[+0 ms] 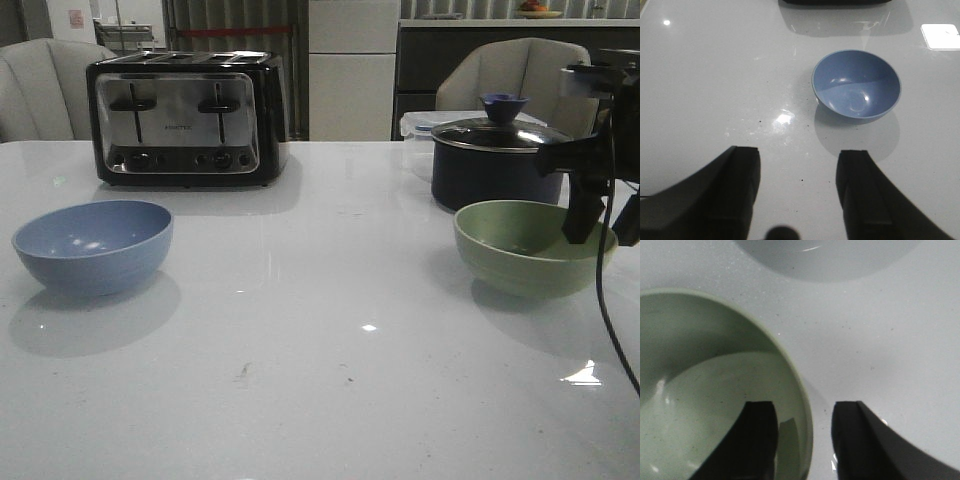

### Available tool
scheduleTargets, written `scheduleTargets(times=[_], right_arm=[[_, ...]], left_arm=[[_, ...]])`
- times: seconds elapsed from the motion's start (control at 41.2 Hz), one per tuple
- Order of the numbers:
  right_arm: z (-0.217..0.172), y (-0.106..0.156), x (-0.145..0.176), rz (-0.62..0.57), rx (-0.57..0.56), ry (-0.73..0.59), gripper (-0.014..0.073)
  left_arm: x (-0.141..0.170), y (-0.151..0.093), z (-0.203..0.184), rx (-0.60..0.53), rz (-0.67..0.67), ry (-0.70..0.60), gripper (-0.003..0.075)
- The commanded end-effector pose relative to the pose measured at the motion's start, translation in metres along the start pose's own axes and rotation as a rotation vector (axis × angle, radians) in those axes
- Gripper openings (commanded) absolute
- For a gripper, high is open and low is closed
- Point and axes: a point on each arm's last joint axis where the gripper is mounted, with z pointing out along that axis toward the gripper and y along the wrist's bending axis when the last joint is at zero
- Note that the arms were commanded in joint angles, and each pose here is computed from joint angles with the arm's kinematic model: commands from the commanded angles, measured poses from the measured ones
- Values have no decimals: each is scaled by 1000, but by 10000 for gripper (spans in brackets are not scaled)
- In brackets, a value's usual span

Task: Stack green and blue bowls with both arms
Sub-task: 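Lower the right gripper into the pale green bowl and grip its rim, then lift the green bowl and carry it toward the table center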

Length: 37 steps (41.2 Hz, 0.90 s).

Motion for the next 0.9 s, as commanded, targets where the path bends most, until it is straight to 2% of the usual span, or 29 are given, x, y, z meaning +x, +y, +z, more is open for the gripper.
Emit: scheduleTargets(times=[0.0,0.097,0.17,0.388,0.655,0.873], right_arm=[[-19,1,-15,5,-10,-95,250],[-18,1,-15,5,-9,-94,153],[-20,1,-15,5,-10,-98,115],[-50,11,-18,-18,-30,-157,91],[-94,66,-4,-198,-119,-209,91],[-87,120,16,-309,-214,-148,91]], left_arm=[[-14,0,-5,-1,-5,-98,400],[-14,0,-5,-1,-5,-98,401],[-14,0,-5,-1,-5,-98,400],[-14,0,-5,-1,-5,-98,400],[-14,0,-5,-1,-5,-98,400],[-14,0,-5,-1,-5,-98,401]])
